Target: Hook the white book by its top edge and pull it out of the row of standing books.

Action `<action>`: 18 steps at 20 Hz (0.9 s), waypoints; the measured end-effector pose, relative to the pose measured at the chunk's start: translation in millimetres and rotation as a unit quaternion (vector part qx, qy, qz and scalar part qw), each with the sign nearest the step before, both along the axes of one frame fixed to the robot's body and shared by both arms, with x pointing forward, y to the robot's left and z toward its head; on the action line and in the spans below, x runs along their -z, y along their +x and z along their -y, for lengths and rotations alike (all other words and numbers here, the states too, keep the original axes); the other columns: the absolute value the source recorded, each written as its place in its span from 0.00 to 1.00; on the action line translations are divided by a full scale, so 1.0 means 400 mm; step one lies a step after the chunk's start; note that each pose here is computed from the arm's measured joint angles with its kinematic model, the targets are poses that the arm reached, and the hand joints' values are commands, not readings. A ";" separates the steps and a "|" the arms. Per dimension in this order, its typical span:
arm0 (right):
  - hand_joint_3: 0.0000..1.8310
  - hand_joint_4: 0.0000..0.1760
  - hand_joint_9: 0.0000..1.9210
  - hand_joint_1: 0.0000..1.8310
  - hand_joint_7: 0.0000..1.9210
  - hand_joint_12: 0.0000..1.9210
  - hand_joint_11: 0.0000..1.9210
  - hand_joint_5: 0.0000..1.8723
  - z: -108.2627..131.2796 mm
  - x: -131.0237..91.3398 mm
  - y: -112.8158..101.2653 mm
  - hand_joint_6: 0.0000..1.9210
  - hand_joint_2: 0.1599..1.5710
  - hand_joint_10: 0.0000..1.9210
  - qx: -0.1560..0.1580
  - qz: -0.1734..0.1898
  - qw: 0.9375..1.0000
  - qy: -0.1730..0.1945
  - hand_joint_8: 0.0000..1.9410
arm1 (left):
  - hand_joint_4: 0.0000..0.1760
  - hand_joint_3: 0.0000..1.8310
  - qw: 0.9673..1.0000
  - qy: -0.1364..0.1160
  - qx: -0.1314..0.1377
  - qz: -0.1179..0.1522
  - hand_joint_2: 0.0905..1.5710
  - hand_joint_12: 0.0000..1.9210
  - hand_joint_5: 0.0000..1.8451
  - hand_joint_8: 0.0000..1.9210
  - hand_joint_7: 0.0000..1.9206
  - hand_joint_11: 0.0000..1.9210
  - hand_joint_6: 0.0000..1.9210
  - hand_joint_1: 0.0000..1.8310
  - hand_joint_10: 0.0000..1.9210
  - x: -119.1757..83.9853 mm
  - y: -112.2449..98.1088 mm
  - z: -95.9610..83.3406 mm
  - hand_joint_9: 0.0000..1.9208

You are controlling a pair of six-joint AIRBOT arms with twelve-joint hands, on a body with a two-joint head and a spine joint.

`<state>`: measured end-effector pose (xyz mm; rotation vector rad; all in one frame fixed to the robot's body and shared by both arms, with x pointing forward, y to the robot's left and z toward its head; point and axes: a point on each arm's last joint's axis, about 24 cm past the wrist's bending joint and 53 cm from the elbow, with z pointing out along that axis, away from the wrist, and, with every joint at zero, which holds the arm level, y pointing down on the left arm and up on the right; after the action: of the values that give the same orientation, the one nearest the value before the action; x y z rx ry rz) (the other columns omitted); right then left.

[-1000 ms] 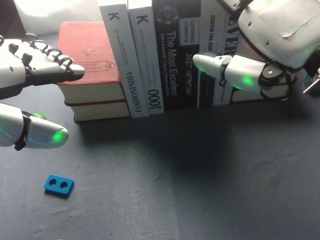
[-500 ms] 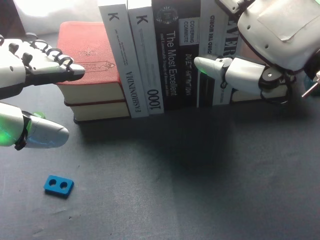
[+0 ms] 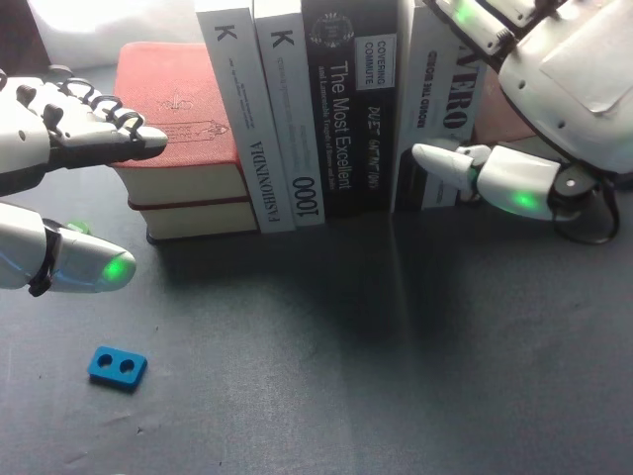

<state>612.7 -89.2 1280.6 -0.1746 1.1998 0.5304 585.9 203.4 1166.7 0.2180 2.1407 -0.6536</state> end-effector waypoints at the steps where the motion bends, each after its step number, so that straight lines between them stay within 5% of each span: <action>1: 0.00 0.00 0.00 0.00 0.00 0.00 0.00 0.02 0.003 0.003 -0.006 0.01 0.72 0.00 0.001 -0.003 1.000 -0.002 0.00 | 0.00 0.00 1.000 0.000 0.000 0.000 0.74 0.00 0.00 0.00 0.00 0.00 0.00 0.00 0.00 0.000 0.000 0.000 0.00; 18: 0.00 0.00 0.00 0.00 0.01 0.00 0.00 0.03 0.002 0.038 -0.139 0.01 0.72 0.00 -0.026 -0.045 0.998 -0.046 0.00 | 0.00 0.00 1.000 -0.001 -0.005 -0.001 0.74 0.00 0.00 0.00 0.00 0.00 0.00 0.00 0.00 -0.001 0.001 -0.009 0.00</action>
<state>557.0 -90.2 1265.6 -0.2627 1.3109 0.5334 586.4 207.2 1167.2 0.2062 2.1412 -0.6497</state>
